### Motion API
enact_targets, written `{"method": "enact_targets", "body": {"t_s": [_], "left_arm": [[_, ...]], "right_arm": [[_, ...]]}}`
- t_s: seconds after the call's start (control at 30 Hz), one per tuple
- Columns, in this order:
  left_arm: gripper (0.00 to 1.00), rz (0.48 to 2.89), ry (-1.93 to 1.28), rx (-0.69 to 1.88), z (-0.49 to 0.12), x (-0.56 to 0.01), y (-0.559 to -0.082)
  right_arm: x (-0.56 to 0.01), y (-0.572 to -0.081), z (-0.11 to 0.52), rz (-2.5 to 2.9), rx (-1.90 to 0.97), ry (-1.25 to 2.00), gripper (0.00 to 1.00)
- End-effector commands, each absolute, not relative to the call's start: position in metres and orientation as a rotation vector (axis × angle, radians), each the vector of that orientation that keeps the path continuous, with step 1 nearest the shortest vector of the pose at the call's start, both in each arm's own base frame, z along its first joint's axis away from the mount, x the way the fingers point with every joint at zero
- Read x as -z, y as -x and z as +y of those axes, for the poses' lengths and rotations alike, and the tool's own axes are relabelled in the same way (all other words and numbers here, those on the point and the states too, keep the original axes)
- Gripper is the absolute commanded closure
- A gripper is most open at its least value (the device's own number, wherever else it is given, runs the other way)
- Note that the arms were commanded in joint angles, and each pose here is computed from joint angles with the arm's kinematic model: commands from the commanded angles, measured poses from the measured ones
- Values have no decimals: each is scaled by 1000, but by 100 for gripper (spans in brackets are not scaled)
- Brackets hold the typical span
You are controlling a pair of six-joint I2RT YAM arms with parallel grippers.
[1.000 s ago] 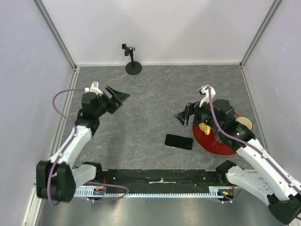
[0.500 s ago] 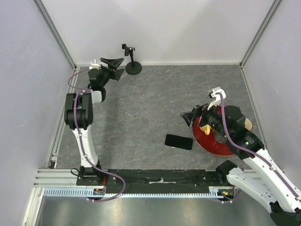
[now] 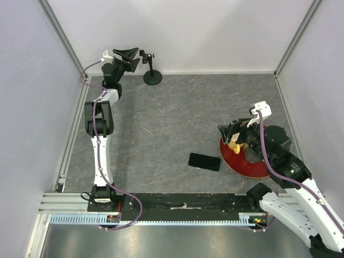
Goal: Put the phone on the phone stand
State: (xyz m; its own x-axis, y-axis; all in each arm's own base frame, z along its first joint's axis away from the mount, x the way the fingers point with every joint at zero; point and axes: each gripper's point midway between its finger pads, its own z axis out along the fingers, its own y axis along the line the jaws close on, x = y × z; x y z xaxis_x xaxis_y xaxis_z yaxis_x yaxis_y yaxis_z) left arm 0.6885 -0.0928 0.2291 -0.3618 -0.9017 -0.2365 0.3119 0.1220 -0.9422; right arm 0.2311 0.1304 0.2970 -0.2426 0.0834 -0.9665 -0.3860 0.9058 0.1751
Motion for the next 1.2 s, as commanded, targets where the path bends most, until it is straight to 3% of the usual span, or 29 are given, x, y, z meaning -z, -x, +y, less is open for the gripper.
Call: {"method": "enact_targets", "body": {"t_s": [0.0, 0.3, 0.47, 0.67, 0.77, 0.93, 0.97, 1.0, 1.17], "left_arm": [[2, 1412, 617, 1461, -106, -216, -694], [9, 1515, 575, 1426, -142, -207, -698], [18, 1529, 573, 1415, -152, -206, -704], [41, 1552, 617, 1362, -148, -202, -709], [68, 1567, 600, 1338, -149, -211, -706], [88, 1601, 621, 1329, -153, -224, -689], [95, 1562, 609, 1354, -156, -255, -679], [97, 1598, 652, 1353, -159, -238, -670], [98, 1635, 713, 1429, -186, -267, -612]], "right_arm": [[-318, -236, 125, 1711, -410, 209, 2], [-315, -233, 126, 1719, -445, 186, 2], [-320, -228, 121, 1709, -442, 168, 2], [-323, -225, 113, 1711, -418, 150, 2], [-324, -223, 112, 1714, -422, 143, 2], [-329, -221, 111, 1709, -436, 119, 2], [-329, -221, 111, 1711, -443, 117, 2], [-329, -220, 113, 1712, -453, 121, 2], [-307, -228, 123, 1793, -476, 98, 2]]}}
